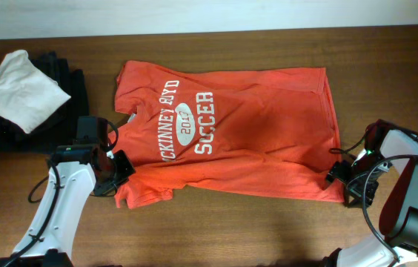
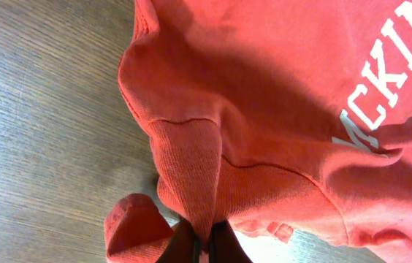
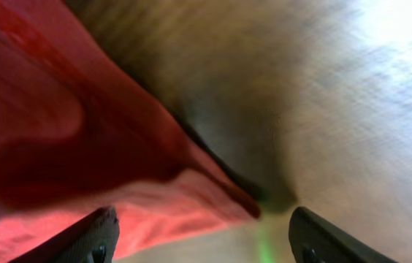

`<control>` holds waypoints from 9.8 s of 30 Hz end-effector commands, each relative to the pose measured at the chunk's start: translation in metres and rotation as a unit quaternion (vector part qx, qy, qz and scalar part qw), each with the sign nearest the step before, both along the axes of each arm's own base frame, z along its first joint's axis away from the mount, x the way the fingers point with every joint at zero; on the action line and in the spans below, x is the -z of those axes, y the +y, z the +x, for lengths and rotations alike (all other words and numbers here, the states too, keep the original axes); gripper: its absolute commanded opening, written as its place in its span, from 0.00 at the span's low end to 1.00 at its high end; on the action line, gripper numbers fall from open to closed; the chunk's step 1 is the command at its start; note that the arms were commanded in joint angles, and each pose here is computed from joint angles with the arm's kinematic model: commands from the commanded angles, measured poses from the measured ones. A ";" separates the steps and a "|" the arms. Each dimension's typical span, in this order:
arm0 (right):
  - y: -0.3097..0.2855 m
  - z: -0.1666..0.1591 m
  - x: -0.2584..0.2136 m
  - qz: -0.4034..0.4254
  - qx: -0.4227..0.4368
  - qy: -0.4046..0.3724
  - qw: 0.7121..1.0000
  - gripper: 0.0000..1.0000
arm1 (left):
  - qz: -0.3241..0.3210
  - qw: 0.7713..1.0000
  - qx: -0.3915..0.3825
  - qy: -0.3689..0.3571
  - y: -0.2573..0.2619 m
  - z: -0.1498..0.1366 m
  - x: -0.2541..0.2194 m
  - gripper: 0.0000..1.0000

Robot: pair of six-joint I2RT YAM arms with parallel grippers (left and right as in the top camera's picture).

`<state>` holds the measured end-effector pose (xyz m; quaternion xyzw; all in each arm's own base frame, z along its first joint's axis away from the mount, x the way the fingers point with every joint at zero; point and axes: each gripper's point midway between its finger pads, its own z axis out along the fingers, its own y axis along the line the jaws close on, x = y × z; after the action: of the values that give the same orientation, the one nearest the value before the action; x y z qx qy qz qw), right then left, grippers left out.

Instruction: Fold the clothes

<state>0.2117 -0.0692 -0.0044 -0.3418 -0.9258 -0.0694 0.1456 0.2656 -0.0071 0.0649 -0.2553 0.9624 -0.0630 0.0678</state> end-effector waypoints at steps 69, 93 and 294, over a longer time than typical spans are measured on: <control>-0.071 0.276 -0.405 -0.204 -0.094 -0.576 0.786 0.04 | 0.093 0.791 0.069 -0.601 0.010 0.291 -0.365 0.01; -0.090 0.153 -0.234 -0.173 -0.084 -0.206 0.960 0.04 | -0.005 0.990 0.136 -0.034 -0.027 0.149 -0.151 0.00; -0.105 0.111 -0.023 -0.140 0.027 -0.113 0.983 0.04 | 0.036 0.979 0.198 0.036 -0.078 0.077 0.047 0.54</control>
<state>0.3136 -0.1694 0.0090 -0.3705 -0.9286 0.0215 -0.0016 0.3454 -0.0870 0.0214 -0.0674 0.9965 -0.0368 0.0328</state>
